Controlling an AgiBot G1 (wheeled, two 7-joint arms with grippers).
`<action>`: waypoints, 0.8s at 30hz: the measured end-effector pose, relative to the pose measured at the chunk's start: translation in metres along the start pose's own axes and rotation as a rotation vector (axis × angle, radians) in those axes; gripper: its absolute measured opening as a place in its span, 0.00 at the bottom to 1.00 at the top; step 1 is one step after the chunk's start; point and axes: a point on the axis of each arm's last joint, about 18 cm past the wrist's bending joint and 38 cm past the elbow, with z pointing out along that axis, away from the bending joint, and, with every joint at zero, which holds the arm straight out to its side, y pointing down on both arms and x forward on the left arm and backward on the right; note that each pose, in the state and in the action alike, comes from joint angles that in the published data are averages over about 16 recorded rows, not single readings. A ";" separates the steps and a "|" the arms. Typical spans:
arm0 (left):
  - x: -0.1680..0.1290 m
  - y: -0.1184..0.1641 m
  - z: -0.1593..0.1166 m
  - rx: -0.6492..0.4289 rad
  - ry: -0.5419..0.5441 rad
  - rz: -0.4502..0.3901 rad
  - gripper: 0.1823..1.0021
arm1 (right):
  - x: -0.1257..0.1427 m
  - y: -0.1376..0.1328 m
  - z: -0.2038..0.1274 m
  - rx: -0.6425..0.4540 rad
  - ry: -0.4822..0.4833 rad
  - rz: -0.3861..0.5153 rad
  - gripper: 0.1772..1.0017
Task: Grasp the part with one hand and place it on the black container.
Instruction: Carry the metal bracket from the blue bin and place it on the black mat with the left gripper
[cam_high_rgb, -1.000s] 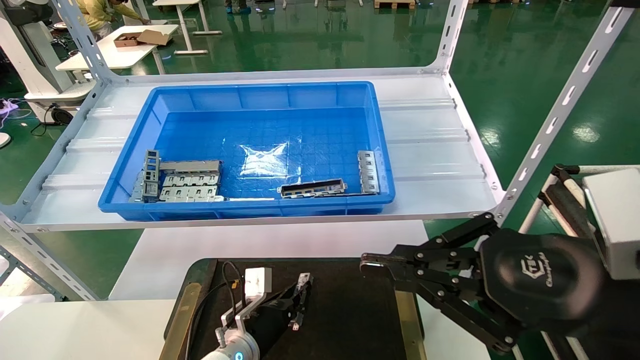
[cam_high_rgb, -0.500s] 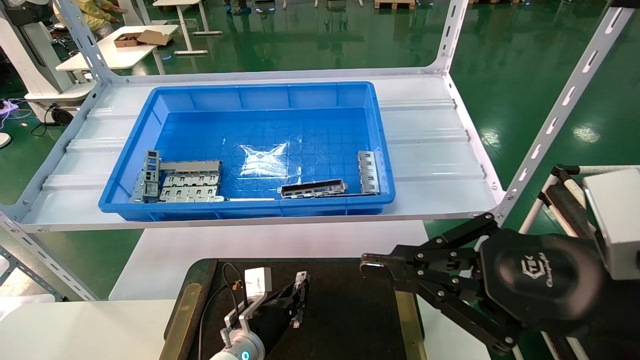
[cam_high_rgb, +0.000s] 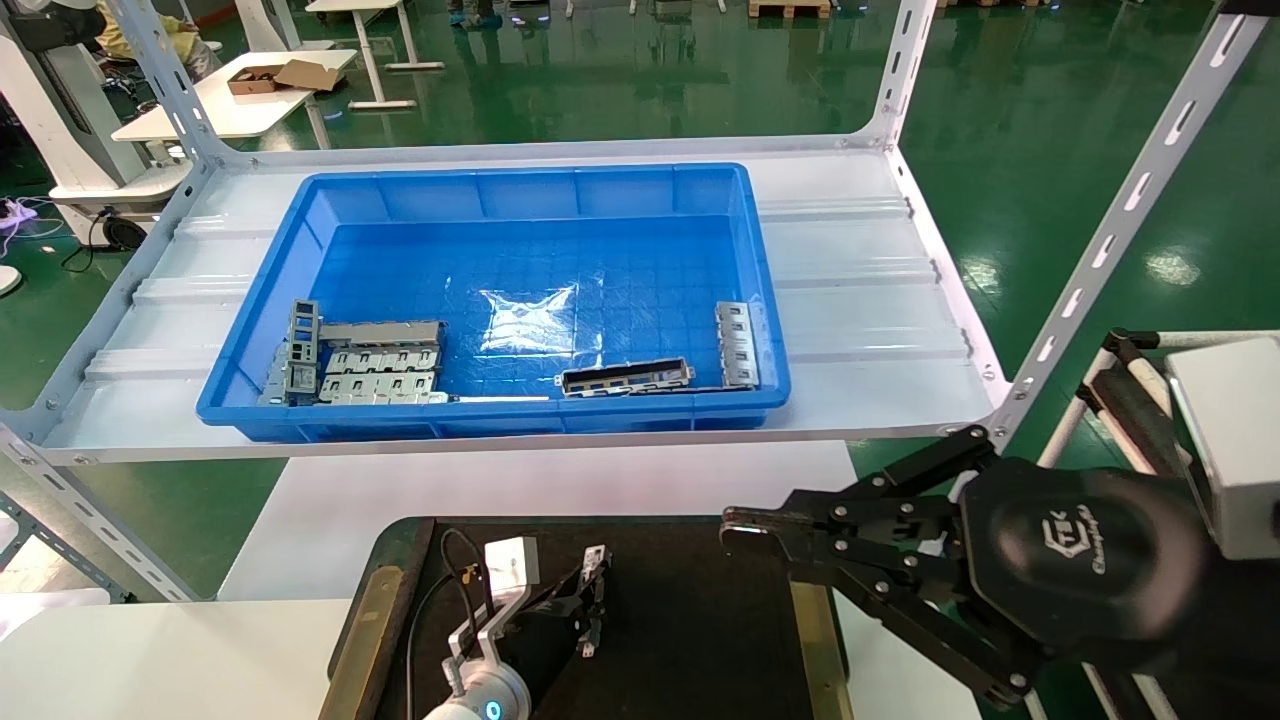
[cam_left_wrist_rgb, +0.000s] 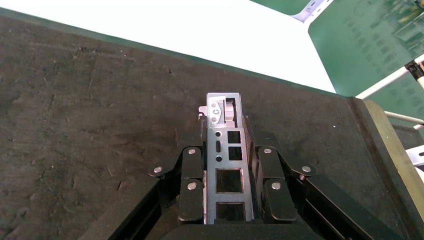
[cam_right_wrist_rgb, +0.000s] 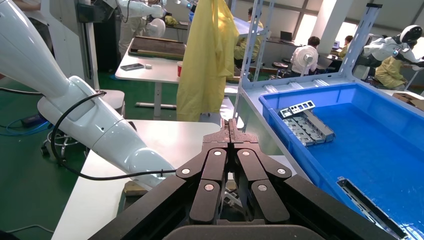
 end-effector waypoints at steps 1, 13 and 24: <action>0.000 0.000 0.000 -0.001 -0.001 -0.001 0.17 | 0.000 0.000 0.000 0.000 0.000 0.000 0.02; 0.004 0.005 0.001 -0.003 -0.007 -0.016 0.17 | 0.000 0.000 0.000 0.000 0.000 0.000 0.03; 0.009 -0.002 0.002 0.000 0.007 -0.016 0.24 | 0.000 0.000 0.000 0.000 0.000 0.000 0.14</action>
